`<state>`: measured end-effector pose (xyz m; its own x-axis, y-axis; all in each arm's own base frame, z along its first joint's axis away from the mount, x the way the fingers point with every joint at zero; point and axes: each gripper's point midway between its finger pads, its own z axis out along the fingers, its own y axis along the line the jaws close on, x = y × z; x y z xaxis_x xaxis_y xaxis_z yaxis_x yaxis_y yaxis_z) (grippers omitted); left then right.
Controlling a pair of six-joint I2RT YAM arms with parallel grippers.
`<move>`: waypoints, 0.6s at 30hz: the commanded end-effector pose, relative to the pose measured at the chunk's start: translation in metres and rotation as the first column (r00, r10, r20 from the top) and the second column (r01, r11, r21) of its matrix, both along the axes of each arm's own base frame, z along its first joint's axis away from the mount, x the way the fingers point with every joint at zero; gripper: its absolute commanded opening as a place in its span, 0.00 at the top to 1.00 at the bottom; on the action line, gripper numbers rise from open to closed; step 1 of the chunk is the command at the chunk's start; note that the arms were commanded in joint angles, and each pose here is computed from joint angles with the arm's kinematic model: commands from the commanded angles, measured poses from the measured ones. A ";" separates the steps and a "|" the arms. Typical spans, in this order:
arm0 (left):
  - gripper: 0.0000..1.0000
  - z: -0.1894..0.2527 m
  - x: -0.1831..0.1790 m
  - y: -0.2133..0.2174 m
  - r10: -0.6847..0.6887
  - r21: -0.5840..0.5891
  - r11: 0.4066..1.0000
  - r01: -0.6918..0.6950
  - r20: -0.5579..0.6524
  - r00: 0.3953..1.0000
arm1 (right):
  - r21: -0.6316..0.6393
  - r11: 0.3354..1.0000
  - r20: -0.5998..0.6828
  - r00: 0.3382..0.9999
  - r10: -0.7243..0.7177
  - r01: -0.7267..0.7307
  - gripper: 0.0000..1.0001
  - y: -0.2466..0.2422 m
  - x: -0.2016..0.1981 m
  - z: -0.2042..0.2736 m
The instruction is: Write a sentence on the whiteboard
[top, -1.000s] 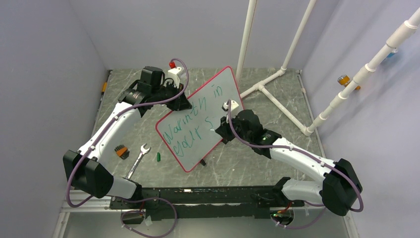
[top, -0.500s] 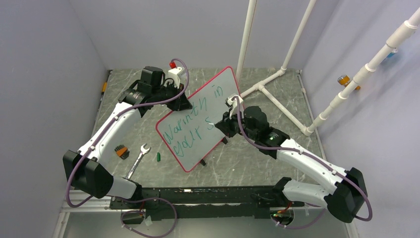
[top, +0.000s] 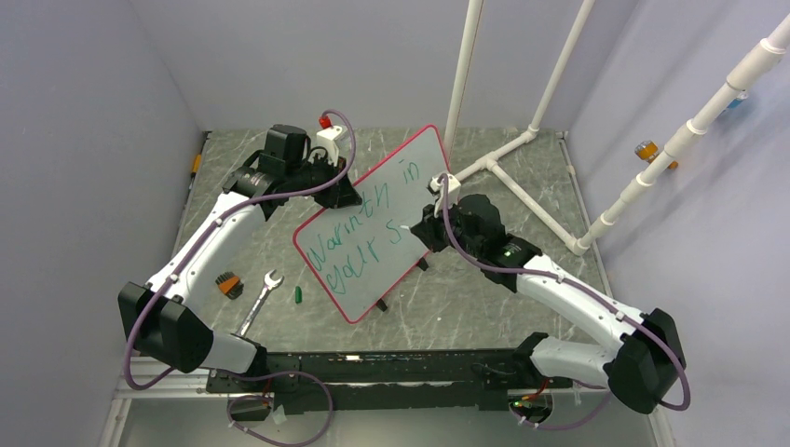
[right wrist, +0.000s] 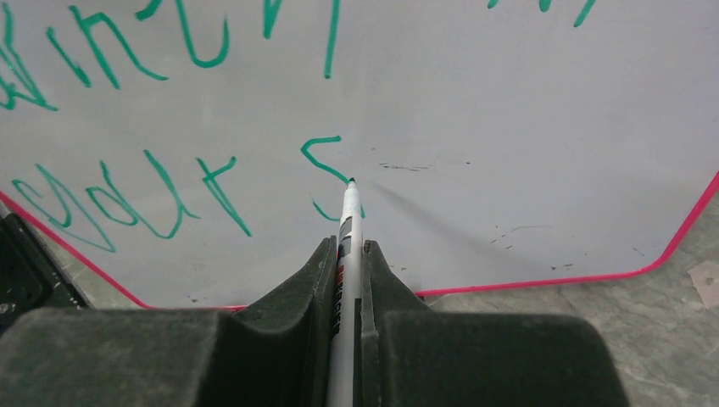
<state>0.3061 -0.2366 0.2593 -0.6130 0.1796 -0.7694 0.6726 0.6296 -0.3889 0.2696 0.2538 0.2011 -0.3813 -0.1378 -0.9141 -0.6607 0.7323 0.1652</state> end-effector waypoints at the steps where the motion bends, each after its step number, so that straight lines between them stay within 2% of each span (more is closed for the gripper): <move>1: 1.00 -0.056 -0.010 0.004 -0.092 0.178 0.980 0.093 -0.014 0.996 | 0.040 0.999 0.067 0.997 -0.027 0.024 1.00 0.003 0.018 0.028; 18: 1.00 -0.057 -0.010 0.004 -0.093 0.181 0.979 0.094 -0.018 0.996 | 0.034 0.999 0.043 0.999 0.001 -0.002 1.00 0.009 0.028 0.018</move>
